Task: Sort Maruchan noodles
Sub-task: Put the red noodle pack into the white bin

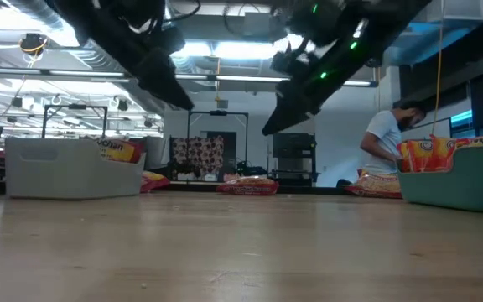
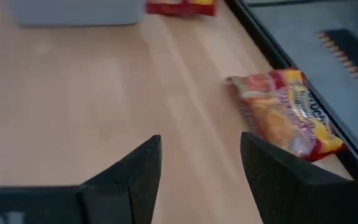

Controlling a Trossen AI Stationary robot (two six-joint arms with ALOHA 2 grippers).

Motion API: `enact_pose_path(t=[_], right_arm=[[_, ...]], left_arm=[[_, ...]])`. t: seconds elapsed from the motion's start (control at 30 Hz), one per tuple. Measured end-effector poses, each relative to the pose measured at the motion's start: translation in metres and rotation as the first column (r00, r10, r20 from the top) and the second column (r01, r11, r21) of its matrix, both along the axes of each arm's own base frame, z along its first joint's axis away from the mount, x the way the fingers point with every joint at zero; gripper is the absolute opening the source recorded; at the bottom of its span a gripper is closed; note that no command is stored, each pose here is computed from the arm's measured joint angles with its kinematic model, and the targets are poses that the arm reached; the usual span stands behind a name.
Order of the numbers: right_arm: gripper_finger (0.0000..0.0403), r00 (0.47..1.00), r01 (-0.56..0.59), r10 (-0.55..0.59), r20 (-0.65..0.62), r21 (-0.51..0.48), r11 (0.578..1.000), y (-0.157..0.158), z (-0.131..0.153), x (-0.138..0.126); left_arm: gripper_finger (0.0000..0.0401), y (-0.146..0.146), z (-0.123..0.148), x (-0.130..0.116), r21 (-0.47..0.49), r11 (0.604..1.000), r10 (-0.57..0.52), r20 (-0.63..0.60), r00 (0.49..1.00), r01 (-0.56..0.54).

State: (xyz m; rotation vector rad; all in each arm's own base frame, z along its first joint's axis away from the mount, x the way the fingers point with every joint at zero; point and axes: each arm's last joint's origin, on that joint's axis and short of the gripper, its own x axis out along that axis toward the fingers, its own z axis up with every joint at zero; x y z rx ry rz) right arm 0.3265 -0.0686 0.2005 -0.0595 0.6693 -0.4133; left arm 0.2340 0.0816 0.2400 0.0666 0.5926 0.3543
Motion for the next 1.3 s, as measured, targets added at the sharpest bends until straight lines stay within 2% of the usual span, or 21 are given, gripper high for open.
enact_pose_path(t=[0.07, 0.2, 0.33, 0.47, 0.57, 0.73, 0.9, 1.07, 1.3], right_arm=[[0.0202, 1.000, 0.021, -0.022, 0.023, 0.032, 0.999, -0.032, 0.001, -0.002], [0.0180, 0.997, 0.053, -0.059, 0.049, 0.119, 0.991, -0.090, 0.003, -0.001], [0.0116, 0.997, 0.067, -0.072, 0.020, 0.186, 0.980, -0.136, -0.005, 0.005], [0.0043, 0.994, 0.104, -0.095, -0.049, 0.245, 0.964, -0.161, -0.018, 0.012], [0.0007, 0.992, 0.107, -0.083, -0.098, 0.275, 0.955, -0.165, -0.032, 0.016], [0.0019, 0.986, 0.108, -0.064, -0.152, 0.307, 0.946, -0.163, -0.050, 0.018], [0.0010, 0.982, 0.116, -0.057, -0.181, 0.330, 0.937, -0.160, -0.053, 0.018], [0.0002, 0.969, 0.060, 0.024, -0.247, 0.326, 0.944, -0.141, -0.056, 0.024], [0.0001, 0.922, -0.030, 0.168, -0.349, 0.369, 0.929, -0.096, -0.063, 0.035]], left_arm=[[0.0139, 0.002, -0.006, 0.005, 0.013, 1.000, -0.008, 0.062, 0.998, 0.007], [0.0138, 0.004, -0.018, 0.016, 0.003, 0.999, -0.040, 0.084, 0.996, 0.040], [0.0138, 0.007, -0.030, 0.025, -0.003, 0.999, -0.040, 0.069, 0.997, 0.041], [0.0138, 0.009, -0.039, 0.030, -0.010, 0.999, -0.038, 0.051, 0.998, 0.038], [0.0138, 0.009, -0.044, 0.032, -0.032, 0.999, -0.030, 0.037, 0.999, 0.031], [0.0138, 0.002, -0.044, 0.034, -0.045, 0.998, -0.047, 0.037, 0.998, 0.049], [0.0138, -0.005, -0.044, 0.036, -0.043, 0.996, -0.071, 0.042, 0.997, 0.073], [0.0138, -0.007, -0.044, 0.036, -0.038, 0.996, -0.082, 0.040, 0.996, 0.083], [0.0138, -0.004, -0.044, 0.035, -0.035, 0.997, -0.067, 0.034, 0.997, 0.068]])
